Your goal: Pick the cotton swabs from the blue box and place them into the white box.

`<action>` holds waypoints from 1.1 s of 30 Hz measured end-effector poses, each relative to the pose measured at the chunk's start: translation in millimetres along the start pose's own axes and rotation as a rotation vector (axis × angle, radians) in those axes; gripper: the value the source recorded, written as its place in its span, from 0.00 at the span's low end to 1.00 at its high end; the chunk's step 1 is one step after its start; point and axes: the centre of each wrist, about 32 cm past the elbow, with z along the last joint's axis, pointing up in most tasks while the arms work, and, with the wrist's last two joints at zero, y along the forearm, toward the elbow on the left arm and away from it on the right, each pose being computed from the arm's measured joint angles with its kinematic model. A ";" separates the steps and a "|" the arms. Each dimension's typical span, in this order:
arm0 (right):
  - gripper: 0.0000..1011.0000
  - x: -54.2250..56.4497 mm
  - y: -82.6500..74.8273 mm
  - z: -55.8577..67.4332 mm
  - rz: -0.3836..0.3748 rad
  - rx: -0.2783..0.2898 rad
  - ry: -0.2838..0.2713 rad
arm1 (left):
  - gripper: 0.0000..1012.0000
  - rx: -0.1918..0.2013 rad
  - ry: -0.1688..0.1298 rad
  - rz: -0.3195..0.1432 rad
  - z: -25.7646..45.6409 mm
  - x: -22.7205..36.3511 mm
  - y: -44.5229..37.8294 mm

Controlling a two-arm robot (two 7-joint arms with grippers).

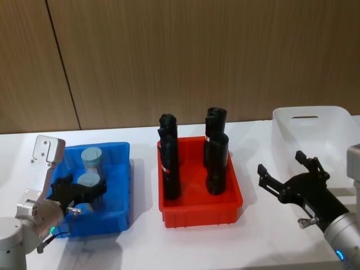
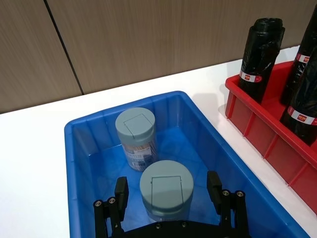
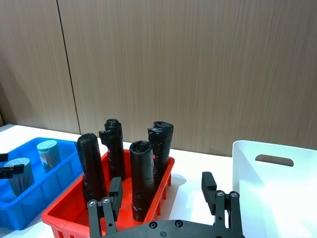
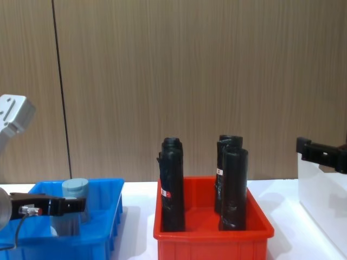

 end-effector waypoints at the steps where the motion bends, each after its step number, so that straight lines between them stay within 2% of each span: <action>1: 0.99 0.0 0.0 0.0 0.000 0.000 0.000 | 0.99 0.000 0.000 -0.003 -0.5 0.7 -1.3; 14: 0.99 0.0 0.0 0.0 0.000 0.000 0.000 | 0.99 -0.005 0.006 -0.025 -4.4 6.1 -10.6; 20: 0.99 0.0 0.0 0.0 0.000 0.000 0.000 | 0.88 -0.012 0.022 -0.036 -6.8 7.9 -13.8; 26: 0.99 0.0 0.0 0.0 0.000 0.000 0.000 | 0.69 -0.019 0.050 -0.045 -9.5 9.1 -16.4; 33: 0.99 0.0 0.0 0.0 0.000 0.000 0.000 | 0.66 -0.031 0.079 -0.054 -10.7 9.7 -17.4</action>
